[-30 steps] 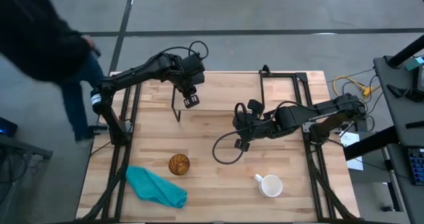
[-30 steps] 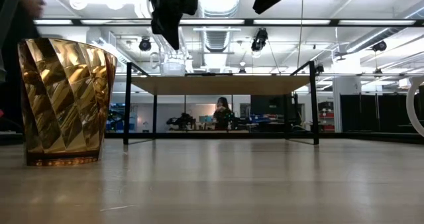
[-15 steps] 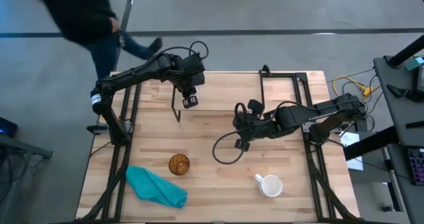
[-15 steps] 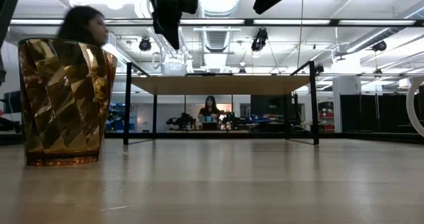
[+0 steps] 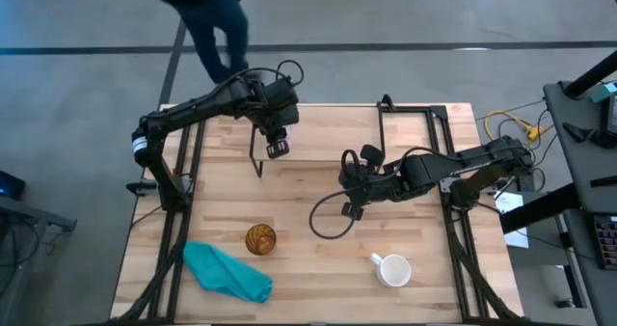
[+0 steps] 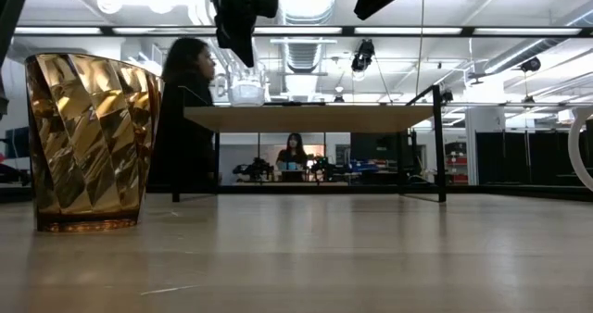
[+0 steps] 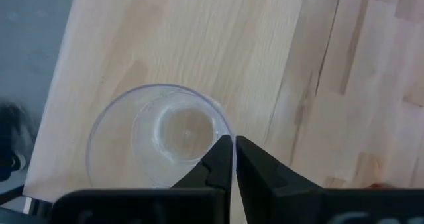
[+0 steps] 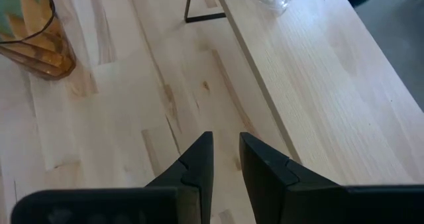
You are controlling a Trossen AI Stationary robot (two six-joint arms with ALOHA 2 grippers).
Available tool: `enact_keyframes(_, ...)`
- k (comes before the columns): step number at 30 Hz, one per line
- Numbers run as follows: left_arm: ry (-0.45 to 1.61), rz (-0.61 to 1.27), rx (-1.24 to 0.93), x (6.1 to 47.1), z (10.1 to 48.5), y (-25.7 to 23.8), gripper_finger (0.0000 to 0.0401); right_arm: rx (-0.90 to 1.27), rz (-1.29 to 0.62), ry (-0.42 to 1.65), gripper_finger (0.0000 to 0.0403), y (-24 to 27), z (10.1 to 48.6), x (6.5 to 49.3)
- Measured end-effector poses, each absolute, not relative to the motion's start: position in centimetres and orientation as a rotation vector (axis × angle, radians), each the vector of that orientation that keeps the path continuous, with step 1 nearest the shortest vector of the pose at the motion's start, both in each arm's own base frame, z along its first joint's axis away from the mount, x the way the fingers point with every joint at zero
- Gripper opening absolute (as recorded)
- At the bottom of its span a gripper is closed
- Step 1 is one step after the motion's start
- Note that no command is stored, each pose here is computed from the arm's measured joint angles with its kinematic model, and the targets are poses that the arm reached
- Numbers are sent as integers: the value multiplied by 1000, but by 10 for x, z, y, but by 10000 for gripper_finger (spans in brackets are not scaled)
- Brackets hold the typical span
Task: Stack small to large cups/mugs on shelf
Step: Put the transparent mug on the shelf, then put the white mug on the shelf
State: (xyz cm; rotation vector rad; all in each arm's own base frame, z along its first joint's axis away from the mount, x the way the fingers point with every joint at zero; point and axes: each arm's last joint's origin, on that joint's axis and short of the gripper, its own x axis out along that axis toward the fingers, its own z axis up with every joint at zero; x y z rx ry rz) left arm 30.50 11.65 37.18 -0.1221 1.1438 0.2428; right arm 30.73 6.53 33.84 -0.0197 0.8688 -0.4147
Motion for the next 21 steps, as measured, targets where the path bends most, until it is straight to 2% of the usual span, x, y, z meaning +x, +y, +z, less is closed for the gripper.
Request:
enact_keyframes(11, 1092, 248, -107, 310, 374, 118, 89, -21, -414, 870, 68, 65, 338, 307)
enact_keyframes(21, 1043, 249, -96, 310, 387, 116, 96, -33, -418, 896, 68, 65, 337, 305)
